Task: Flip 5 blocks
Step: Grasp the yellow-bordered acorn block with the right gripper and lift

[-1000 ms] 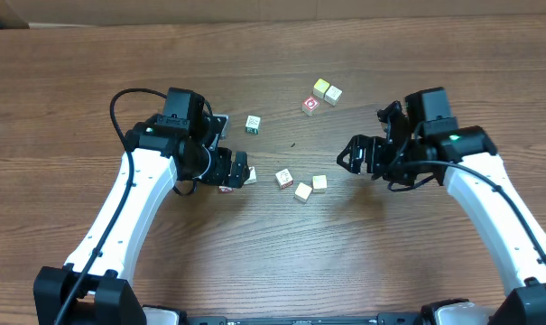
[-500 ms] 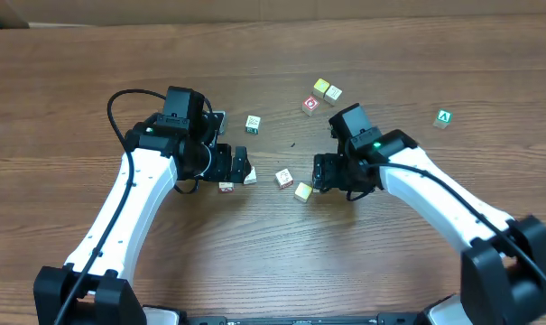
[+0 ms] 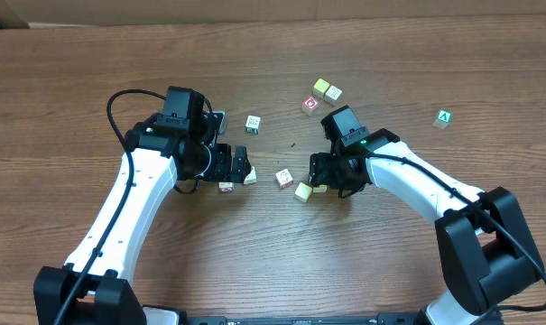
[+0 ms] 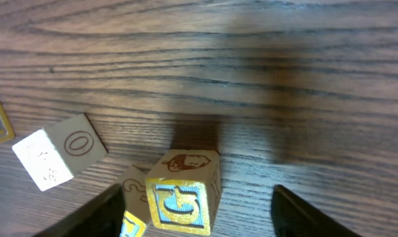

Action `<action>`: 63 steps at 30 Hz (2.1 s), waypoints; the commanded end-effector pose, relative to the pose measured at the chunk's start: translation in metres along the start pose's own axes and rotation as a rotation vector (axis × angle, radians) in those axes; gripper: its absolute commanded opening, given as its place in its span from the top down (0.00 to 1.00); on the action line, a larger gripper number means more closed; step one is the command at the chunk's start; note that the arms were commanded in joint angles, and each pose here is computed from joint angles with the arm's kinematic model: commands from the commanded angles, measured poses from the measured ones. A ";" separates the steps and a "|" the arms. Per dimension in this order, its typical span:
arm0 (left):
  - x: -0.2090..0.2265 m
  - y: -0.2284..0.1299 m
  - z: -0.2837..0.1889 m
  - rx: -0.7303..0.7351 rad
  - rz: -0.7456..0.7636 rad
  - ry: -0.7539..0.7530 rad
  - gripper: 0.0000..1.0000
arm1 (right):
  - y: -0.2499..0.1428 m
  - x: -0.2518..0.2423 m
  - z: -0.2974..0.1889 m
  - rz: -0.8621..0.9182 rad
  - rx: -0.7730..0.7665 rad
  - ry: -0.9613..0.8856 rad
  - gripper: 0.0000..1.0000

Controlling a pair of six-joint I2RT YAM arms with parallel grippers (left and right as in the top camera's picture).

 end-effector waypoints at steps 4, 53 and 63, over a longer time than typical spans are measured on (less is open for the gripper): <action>-0.002 0.005 -0.004 -0.017 -0.003 -0.004 0.00 | 0.000 0.001 0.000 0.033 0.002 0.009 0.40; -0.002 0.006 -0.004 -0.023 -0.002 -0.003 0.00 | 0.001 0.018 0.006 0.070 0.022 -0.013 0.82; -0.002 0.007 -0.004 -0.027 0.000 -0.003 0.00 | 0.008 0.024 -0.042 0.066 -0.042 -0.099 0.89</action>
Point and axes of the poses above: each gripper's point midway between its finger pads, its own z axis out along the fingers, its own x axis along the line the jaws close on, y = z × x, the point moved 9 cm from there along -z, back along the fingers, and after that the axes turned 12 degrees about z, right-handed, at the moved point
